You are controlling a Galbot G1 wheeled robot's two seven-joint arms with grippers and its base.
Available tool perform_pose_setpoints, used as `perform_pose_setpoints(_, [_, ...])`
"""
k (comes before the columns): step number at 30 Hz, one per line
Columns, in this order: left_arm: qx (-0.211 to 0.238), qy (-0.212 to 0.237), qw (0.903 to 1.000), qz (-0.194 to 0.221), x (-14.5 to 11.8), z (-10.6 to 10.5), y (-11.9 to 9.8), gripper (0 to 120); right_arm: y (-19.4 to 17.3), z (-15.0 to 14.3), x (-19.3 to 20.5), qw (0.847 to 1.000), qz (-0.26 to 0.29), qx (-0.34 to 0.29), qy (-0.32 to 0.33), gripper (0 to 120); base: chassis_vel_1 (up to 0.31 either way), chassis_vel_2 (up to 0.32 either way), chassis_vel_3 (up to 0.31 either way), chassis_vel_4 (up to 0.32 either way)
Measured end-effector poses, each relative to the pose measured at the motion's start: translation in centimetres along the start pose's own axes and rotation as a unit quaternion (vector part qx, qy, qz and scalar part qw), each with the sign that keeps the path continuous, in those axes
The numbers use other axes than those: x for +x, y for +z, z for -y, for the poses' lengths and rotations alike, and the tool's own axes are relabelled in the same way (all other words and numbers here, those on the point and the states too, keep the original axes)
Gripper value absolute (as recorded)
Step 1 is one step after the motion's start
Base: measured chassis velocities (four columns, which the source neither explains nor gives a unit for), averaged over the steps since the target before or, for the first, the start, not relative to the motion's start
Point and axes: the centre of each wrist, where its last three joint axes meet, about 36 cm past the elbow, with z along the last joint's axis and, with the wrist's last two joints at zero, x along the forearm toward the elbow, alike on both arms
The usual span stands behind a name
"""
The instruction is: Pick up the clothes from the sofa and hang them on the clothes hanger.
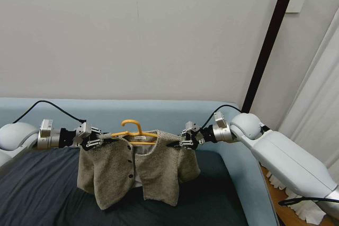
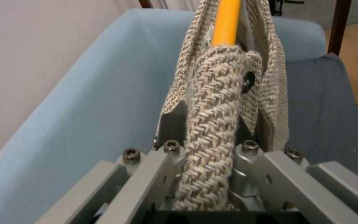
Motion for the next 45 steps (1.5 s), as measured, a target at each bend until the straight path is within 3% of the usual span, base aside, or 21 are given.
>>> perform_pose_setpoints(5, [-0.003, -0.001, 1.0, 0.007, -0.3, -0.3, 0.2, 7, 0.4, -0.4, 0.0, 1.0, 0.002, -0.002, 0.008, 8, 0.0, 0.0, 0.0, 0.0])
perform_pose_setpoints(9, [-0.003, -0.008, 0.9997, 0.021, -0.3, -0.6, 0.3, 16, 0.6, -0.7, 0.1, 1.0, 0.008, -0.005, 0.016, 8, 0.0, 0.0, 0.0, 0.0])
perform_pose_setpoints(18, [-0.024, -0.006, 0.9959, 0.087, 0.8, -1.7, 0.7, 53, 1.3, -1.4, 1.7, 0.999, 0.029, -0.021, 0.037, 8, 0.0, 0.0, 0.0, 0.0])
perform_pose_setpoints(19, [-0.024, -0.006, 0.9959, 0.087, 0.8, -1.7, 0.7, 53, 1.3, -1.4, 1.7, 0.999, 0.029, -0.021, 0.037, 8, 0.0, 0.0, 0.0, 0.0])
perform_pose_setpoints(22, [-0.026, -0.007, 0.9949, 0.097, 1.6, -1.9, 0.4, 68, 1.6, -2.2, 2.1, 0.997, 0.057, -0.038, 0.047, 8, 0.0, 0.0, 0.0, 0.0])
perform_pose_setpoints(24, [-0.026, -0.008, 0.9949, 0.097, 1.8, -1.8, 0.4, 70, 1.6, -2.4, 2.2, 0.996, 0.065, -0.043, 0.049, 8, 0.0, 0.0, 0.0, 0.0])
perform_pose_setpoints(29, [-0.02, -0.013, 0.9951, 0.095, 2.7, -0.9, 0.9, 93, 2.6, -3.7, 1.7, 0.993, 0.079, -0.066, 0.056, 8, 0.0, 0.0, 0.0, 0.0])
perform_pose_setpoints(33, [-0.018, -0.019, 0.9947, 0.099, 3.2, -0.4, 0.8, 99, 3.0, -4.1, 1.7, 0.992, 0.081, -0.071, 0.063, 8, 0.0, 0.0, 0.0, 0.0])
perform_pose_setpoints(35, [-0.009, -0.031, 0.9934, 0.11, 3.4, 0.4, 0.5, 100, 3.0, -4.3, 2.0, 0.991, 0.082, -0.073, 0.078, 8, 0.0, 0.0, 0.0, 0.0])
perform_pose_setpoints(37, [0.037, -0.111, 0.9791, 0.167, 1.5, 3.7, 0.0, 100, 2.3, -4.3, 3.5, 0.984, 0.103, -0.081, 0.124, 8, 0.0, 0.0, 0.0, 0.0])
perform_pose_setpoints(39, [0.049, -0.13, 0.9748, 0.175, 0.7, 4.6, 0.1, 100, 2.1, -4.4, 3.8, 0.982, 0.107, -0.082, 0.132, 8, 0.0, 0.0, 0.0, 0.0])
perform_pose_setpoints(41, [0.099, -0.2, 0.9551, 0.195, -3.1, 8.7, -0.2, 100, 1.7, -5.1, 5.5, 0.977, 0.117, -0.086, 0.159, 8, 0.0, 0.0, 0.0, 0.0])
perform_pose_setpoints(43, [0.132, -0.25, 0.9402, 0.19, -6.0, 12.0, -0.7, 100, 1.4, -5.6, 6.3, 0.973, 0.126, -0.086, 0.171, 8, 0.0, 0.0, 0.0, 0.0])
perform_pose_setpoints(44, [0.132, -0.25, 0.9402, 0.19, -6.0, 12.0, -0.7, 100, 1.4, -5.6, 6.3, 0.973, 0.126, -0.086, 0.171, 8, 0.0, 0.0, 0.0, 0.0])
perform_pose_setpoints(45, [0.147, -0.275, 0.9324, 0.182, -7.2, 13.3, -0.9, 100, 1.1, -5.8, 6.6, 0.972, 0.131, -0.086, 0.175, 8, 0.0, 0.0, 0.0, 0.0])
